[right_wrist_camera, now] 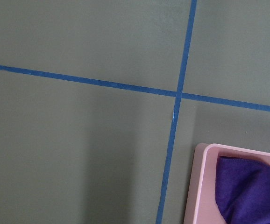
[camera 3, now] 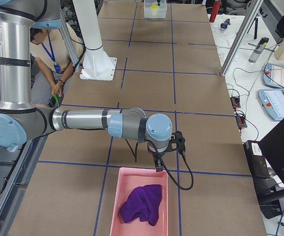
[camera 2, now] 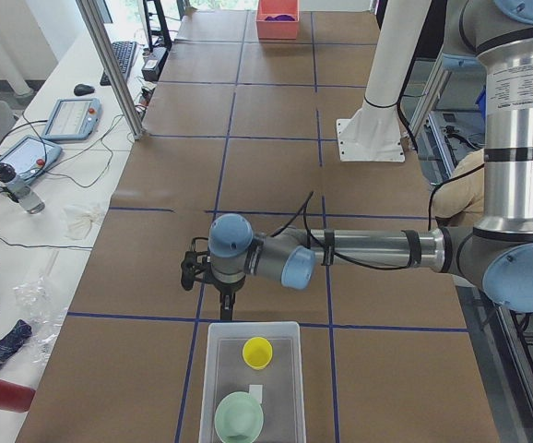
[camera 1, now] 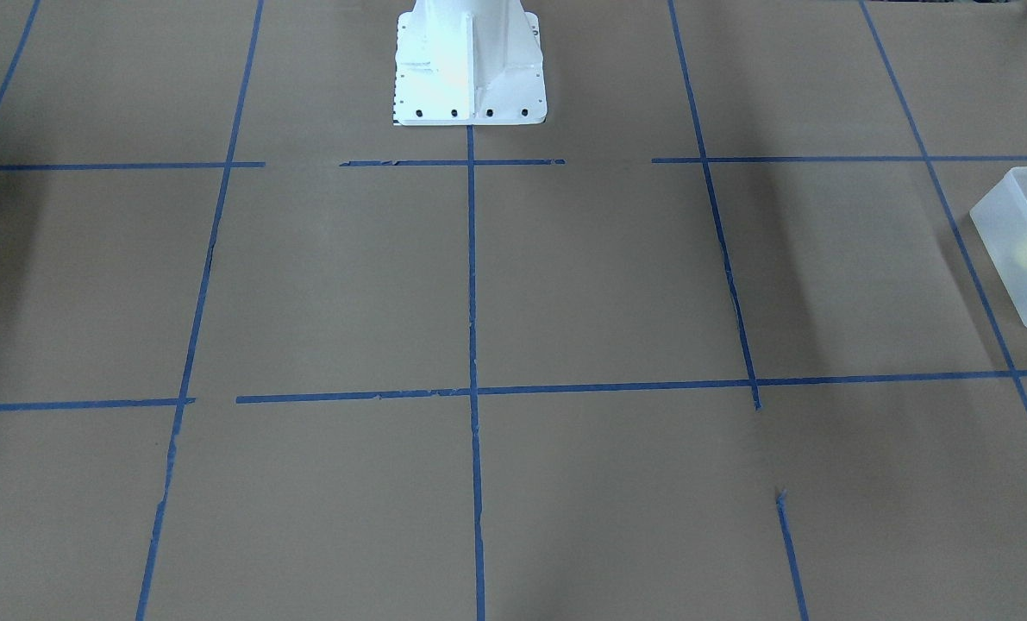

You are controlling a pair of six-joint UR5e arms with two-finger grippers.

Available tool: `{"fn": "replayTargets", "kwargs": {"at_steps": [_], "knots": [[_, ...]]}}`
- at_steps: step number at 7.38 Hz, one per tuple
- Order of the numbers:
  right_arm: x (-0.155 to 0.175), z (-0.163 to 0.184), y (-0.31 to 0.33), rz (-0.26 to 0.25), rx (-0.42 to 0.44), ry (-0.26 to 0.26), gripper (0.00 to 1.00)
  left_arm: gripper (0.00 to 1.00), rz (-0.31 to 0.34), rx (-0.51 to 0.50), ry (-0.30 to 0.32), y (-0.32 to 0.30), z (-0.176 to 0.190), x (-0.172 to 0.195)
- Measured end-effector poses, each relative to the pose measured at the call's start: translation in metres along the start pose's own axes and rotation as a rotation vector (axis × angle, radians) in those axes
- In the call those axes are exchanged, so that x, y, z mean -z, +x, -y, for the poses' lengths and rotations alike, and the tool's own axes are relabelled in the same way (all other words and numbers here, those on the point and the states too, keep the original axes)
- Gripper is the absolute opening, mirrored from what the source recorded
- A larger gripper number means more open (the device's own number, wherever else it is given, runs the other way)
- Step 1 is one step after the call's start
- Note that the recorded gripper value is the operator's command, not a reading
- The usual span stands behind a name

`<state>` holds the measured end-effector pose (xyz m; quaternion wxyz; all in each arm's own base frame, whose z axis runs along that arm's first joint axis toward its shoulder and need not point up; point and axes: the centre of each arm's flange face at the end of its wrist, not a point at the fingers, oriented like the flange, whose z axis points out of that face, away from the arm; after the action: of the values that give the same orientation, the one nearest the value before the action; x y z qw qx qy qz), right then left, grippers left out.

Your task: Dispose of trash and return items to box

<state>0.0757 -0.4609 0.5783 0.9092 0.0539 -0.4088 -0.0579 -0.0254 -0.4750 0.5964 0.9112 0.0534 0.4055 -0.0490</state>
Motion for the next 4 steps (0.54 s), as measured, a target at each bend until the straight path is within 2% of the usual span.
{"fn": "replayTargets", "kwargs": {"at_steps": [1,2,4], "knots": [[-0.004,0.003,-0.010,-0.003,0.002,-0.009,1.00,1.00,-0.008,-0.003,-0.002,0.041,0.000,0.033],[-0.008,0.005,-0.015,-0.010,0.004,-0.020,1.00,1.00,-0.008,-0.056,-0.008,0.063,-0.003,0.052],[-0.018,0.007,-0.022,-0.018,-0.003,-0.041,1.00,1.00,0.052,-0.194,-0.060,0.061,-0.002,0.066]]}}
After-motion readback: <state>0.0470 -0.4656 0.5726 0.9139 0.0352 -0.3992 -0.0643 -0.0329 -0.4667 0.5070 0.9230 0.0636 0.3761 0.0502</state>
